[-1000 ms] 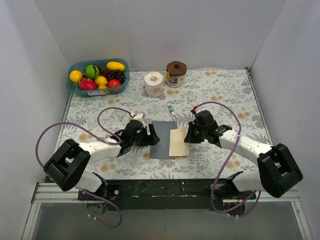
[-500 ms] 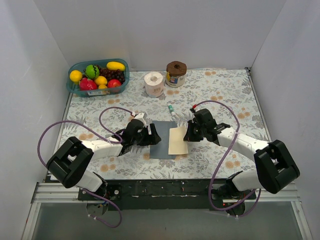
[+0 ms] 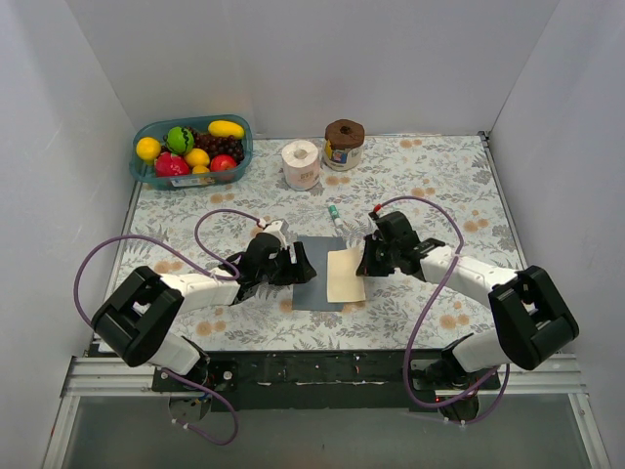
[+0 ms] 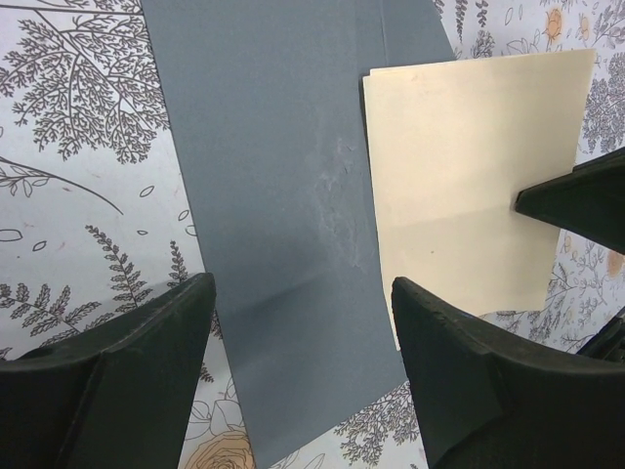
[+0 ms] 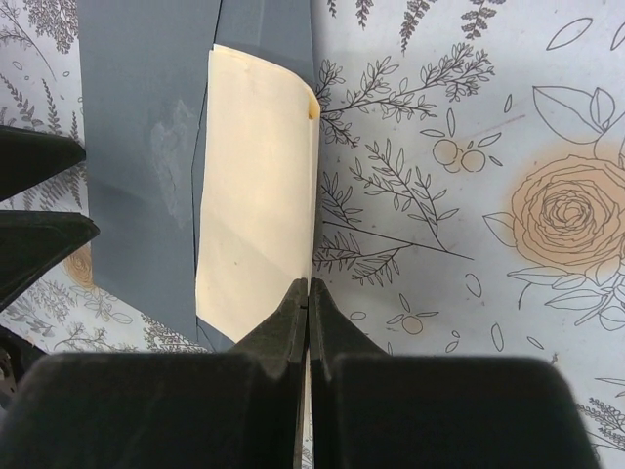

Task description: Place the letter into the envelope and seal it

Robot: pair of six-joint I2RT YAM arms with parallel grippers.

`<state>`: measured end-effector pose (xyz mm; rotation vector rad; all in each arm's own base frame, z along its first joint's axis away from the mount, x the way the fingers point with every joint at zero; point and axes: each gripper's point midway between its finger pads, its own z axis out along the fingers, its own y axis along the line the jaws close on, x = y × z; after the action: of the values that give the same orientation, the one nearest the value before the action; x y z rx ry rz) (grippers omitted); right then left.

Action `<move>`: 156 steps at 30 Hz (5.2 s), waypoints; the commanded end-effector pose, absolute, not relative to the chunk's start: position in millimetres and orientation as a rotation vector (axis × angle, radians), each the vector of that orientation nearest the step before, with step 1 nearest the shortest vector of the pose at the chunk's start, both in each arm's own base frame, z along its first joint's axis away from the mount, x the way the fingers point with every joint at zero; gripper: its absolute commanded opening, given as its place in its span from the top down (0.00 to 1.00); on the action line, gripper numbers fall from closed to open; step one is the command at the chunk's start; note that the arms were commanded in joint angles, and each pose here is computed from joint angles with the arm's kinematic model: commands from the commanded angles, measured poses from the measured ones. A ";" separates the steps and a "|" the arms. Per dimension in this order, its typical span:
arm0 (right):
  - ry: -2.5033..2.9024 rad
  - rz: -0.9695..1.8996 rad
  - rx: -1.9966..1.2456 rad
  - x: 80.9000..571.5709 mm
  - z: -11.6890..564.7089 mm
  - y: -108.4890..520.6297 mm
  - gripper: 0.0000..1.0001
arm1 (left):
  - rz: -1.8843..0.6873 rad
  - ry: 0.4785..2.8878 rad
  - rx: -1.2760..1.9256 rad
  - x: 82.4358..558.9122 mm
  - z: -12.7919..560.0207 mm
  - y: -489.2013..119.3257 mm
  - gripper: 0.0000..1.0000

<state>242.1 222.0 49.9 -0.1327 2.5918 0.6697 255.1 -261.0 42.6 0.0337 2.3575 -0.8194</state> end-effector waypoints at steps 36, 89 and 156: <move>2.581 0.568 -0.003 264.7 54.2 216.7 0.99 | -0.922 2.435 -0.085 216.2 20.1 -258.1 0.32; 2.638 0.636 -0.355 255.9 52.1 232.6 0.99 | -0.779 2.407 -0.089 219.4 19.5 -260.9 0.31; 2.637 0.864 -0.565 237.3 20.8 255.4 0.99 | -0.690 2.425 -0.068 229.1 5.6 -249.8 0.30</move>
<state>239.6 252.2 22.6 -0.5179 2.6454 0.8275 236.9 -284.4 42.0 -0.0611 2.3015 -0.8889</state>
